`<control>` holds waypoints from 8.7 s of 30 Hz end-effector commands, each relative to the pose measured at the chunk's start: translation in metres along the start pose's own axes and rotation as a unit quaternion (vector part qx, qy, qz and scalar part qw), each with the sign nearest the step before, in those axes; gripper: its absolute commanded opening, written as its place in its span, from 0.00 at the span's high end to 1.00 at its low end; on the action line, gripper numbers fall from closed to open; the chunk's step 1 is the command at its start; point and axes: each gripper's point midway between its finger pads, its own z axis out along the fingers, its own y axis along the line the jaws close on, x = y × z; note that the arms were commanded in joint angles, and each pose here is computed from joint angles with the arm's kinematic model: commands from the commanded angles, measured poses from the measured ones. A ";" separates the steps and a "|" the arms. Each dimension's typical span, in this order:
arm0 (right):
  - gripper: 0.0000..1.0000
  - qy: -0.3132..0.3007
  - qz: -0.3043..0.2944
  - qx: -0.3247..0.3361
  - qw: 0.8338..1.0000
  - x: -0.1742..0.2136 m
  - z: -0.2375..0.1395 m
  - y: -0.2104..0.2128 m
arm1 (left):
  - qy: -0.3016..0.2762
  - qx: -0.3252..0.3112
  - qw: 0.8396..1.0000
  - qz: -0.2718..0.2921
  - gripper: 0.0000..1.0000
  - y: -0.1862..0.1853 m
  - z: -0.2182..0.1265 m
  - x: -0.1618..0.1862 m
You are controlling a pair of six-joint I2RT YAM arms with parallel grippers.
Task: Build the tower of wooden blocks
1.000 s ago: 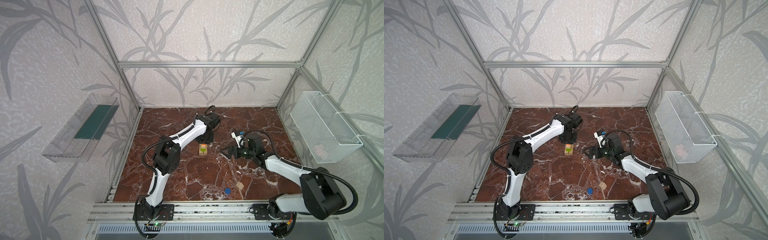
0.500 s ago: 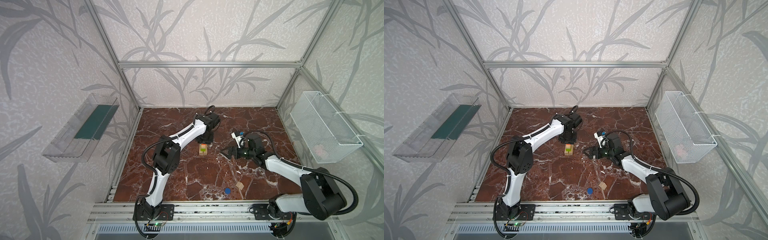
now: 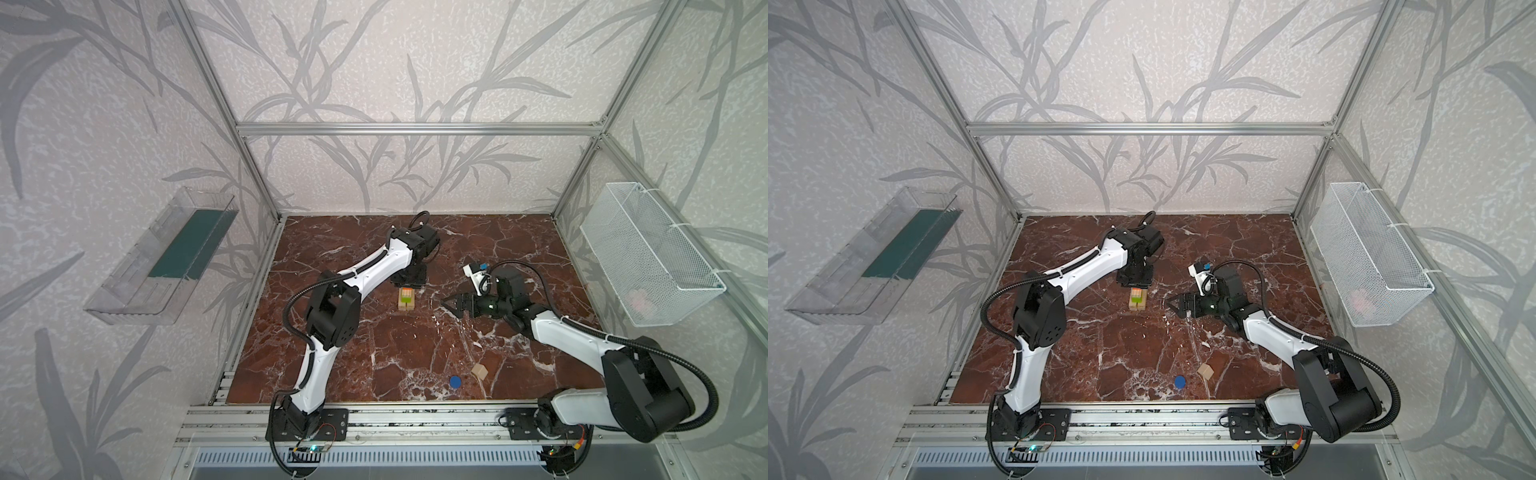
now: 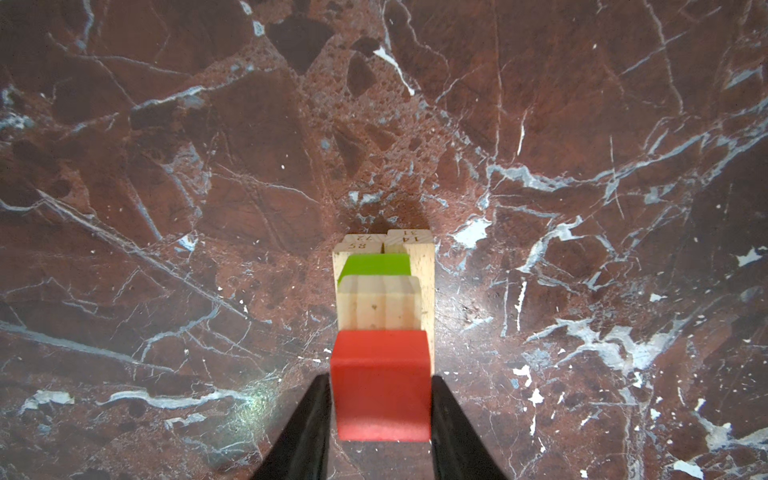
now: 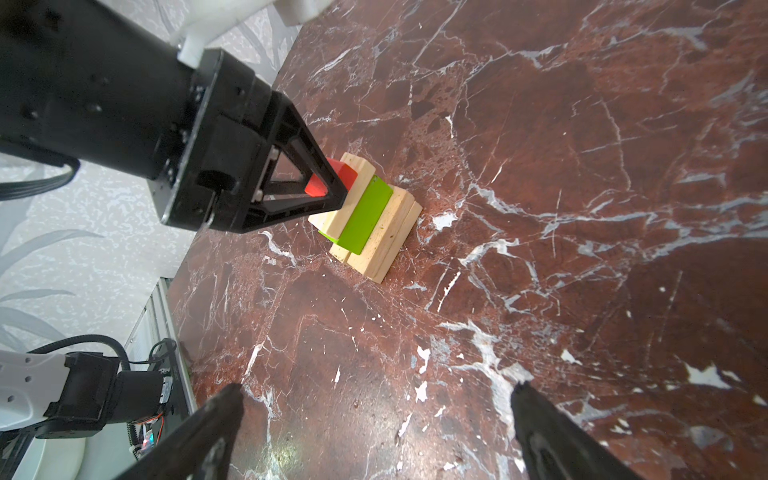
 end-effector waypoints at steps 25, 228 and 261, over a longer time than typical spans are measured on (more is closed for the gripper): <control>0.01 -0.015 -0.021 -0.002 1.000 -0.014 -0.006 0.009 | 0.008 0.000 1.000 -0.009 0.58 0.005 -0.008 0.001; 0.01 0.046 0.002 0.024 0.999 -0.006 -0.043 0.045 | 0.012 -0.010 0.999 -0.028 0.84 0.005 -0.025 0.000; 0.01 0.044 -0.001 0.027 0.999 -0.007 -0.045 0.045 | 0.017 0.004 0.999 -0.039 0.80 0.001 -0.016 -0.008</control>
